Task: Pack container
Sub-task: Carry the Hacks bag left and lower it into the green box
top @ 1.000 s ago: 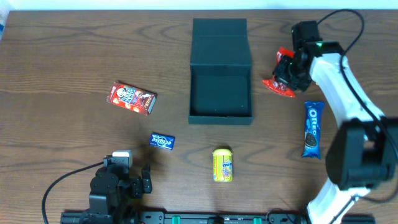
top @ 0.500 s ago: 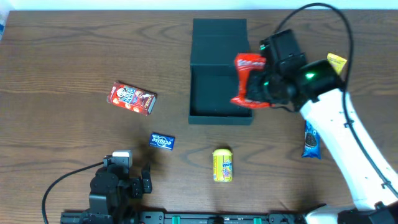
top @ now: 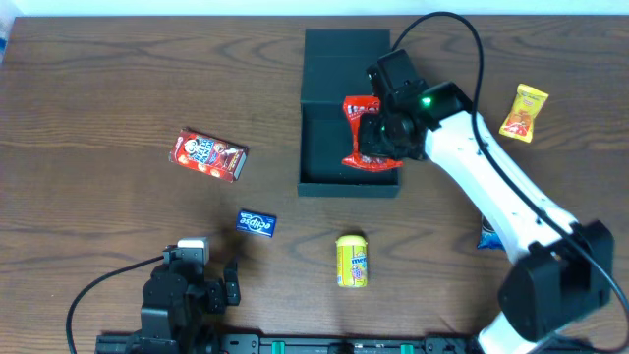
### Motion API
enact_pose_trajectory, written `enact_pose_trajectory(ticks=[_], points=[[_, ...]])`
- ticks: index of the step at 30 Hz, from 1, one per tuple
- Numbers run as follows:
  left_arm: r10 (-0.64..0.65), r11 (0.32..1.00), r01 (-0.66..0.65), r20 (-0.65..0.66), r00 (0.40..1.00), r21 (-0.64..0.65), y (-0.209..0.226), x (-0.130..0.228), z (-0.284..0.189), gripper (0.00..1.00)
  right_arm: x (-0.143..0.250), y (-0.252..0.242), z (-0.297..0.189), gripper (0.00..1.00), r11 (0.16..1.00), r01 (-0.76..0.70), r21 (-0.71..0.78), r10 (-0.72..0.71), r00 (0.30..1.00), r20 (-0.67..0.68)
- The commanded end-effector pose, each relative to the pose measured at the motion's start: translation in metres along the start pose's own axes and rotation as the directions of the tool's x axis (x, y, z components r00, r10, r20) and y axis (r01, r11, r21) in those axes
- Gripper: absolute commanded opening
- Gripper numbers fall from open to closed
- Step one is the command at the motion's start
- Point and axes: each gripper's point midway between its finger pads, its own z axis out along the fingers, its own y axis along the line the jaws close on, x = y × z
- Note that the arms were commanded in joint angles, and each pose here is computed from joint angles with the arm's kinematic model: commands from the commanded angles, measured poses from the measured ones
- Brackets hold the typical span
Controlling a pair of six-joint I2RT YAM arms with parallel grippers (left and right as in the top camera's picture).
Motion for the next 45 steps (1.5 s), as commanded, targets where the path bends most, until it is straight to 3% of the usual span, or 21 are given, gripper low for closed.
enact_pose_trajectory(ticks=[1,23,30,35,40,45], points=[[0.016,1.0,-0.017,-0.059,0.998,-0.006,0.002,0.018,0.007,0.95,-0.008,-0.006,0.011,0.12,1.0,-0.003,0.009,0.003,1.0,0.003],[0.016,1.0,-0.017,-0.059,0.998,-0.006,0.002,0.018,0.007,0.96,-0.012,-0.026,0.085,0.15,0.993,0.028,0.114,-0.022,0.999,-0.048],[0.016,1.0,-0.017,-0.059,0.998,-0.006,0.002,0.018,0.007,0.96,-0.011,-0.027,0.089,0.24,0.993,0.028,0.119,-0.021,0.998,-0.054],[0.016,1.0,-0.017,-0.059,0.998,-0.006,0.002,0.018,0.007,0.95,-0.011,-0.027,0.089,0.24,0.992,0.028,0.119,-0.021,0.998,-0.056],[0.016,1.0,-0.017,-0.059,0.998,-0.006,0.002,0.018,0.007,0.96,-0.005,-0.03,0.088,0.17,0.991,0.019,0.134,-0.009,0.997,-0.079],[0.016,1.0,-0.017,-0.059,0.998,-0.006,0.002,0.018,0.007,0.95,0.001,-0.034,0.087,0.16,0.988,-0.009,0.154,0.024,0.995,-0.097]])
